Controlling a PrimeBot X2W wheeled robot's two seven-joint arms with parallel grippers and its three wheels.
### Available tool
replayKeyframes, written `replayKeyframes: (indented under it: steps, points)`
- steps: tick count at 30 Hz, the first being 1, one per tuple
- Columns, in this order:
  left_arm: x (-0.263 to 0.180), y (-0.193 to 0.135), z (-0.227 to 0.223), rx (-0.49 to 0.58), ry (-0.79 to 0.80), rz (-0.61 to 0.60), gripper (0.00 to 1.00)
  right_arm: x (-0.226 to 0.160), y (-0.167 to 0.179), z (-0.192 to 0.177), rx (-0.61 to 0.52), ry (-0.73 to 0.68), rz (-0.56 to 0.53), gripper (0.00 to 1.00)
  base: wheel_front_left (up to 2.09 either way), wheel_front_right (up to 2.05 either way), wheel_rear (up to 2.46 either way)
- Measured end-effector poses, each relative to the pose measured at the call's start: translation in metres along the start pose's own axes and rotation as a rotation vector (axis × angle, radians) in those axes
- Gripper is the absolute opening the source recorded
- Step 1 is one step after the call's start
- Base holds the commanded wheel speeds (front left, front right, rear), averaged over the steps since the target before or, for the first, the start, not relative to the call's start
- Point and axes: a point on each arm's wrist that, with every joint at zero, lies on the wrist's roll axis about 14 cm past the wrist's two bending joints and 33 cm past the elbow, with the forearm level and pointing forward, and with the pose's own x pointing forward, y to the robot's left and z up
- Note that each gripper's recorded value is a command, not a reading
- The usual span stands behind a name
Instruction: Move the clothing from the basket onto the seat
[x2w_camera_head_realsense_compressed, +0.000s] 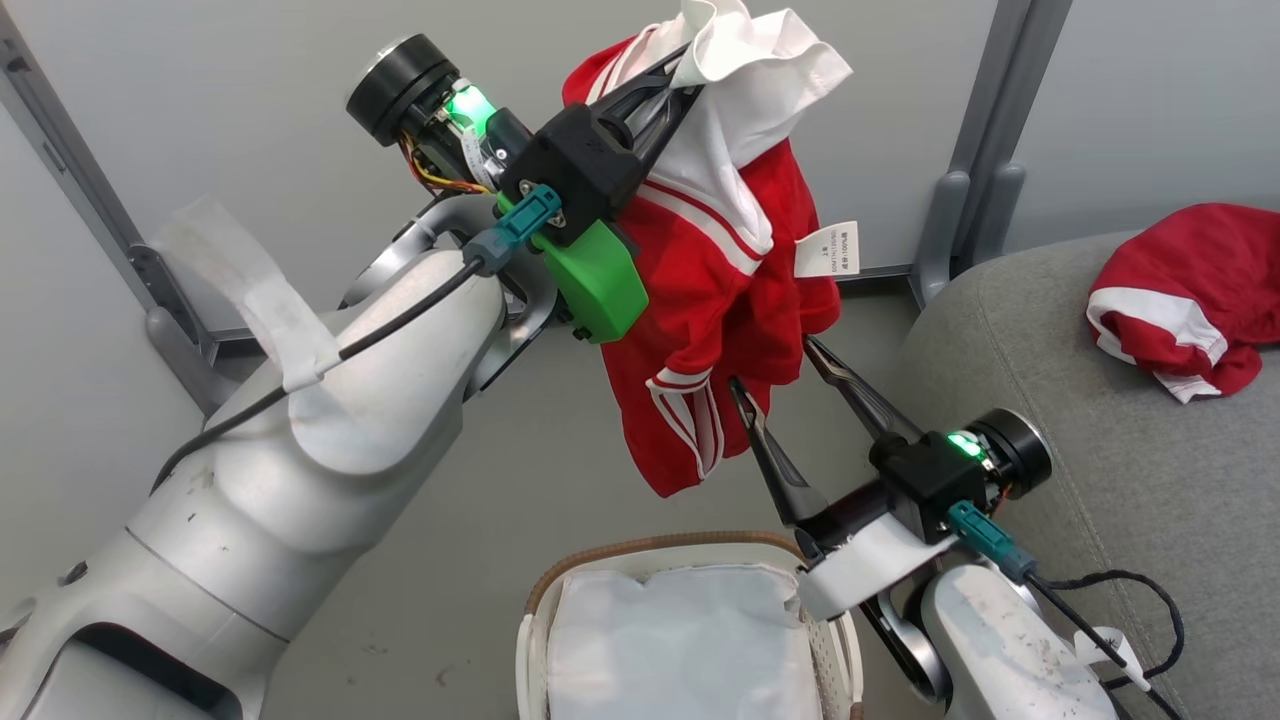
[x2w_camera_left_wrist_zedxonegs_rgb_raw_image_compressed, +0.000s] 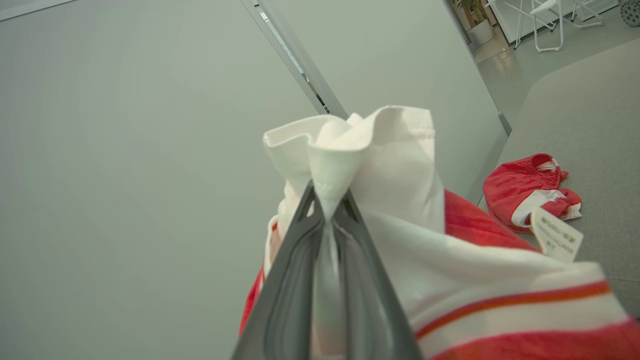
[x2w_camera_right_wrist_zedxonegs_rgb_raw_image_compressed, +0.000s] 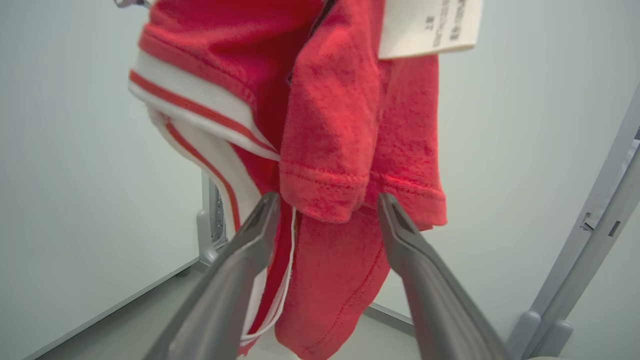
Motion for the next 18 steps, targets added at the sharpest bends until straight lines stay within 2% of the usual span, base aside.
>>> replayKeyframes:
  steps: [8, 18]
  points:
    - [0.001, -0.011, -0.001, -0.018, -0.003, -0.028, 0.0, 0.026, 0.002, 0.022, -0.048, -0.07, 0.043, 1.0, 0.0, 0.0, 0.0]
    - [0.001, -0.027, 0.002, -0.047, -0.016, -0.065, 0.0, 0.046, -0.007, 0.017, -0.068, -0.051, 0.047, 1.0, 0.0, 0.0, 0.0]
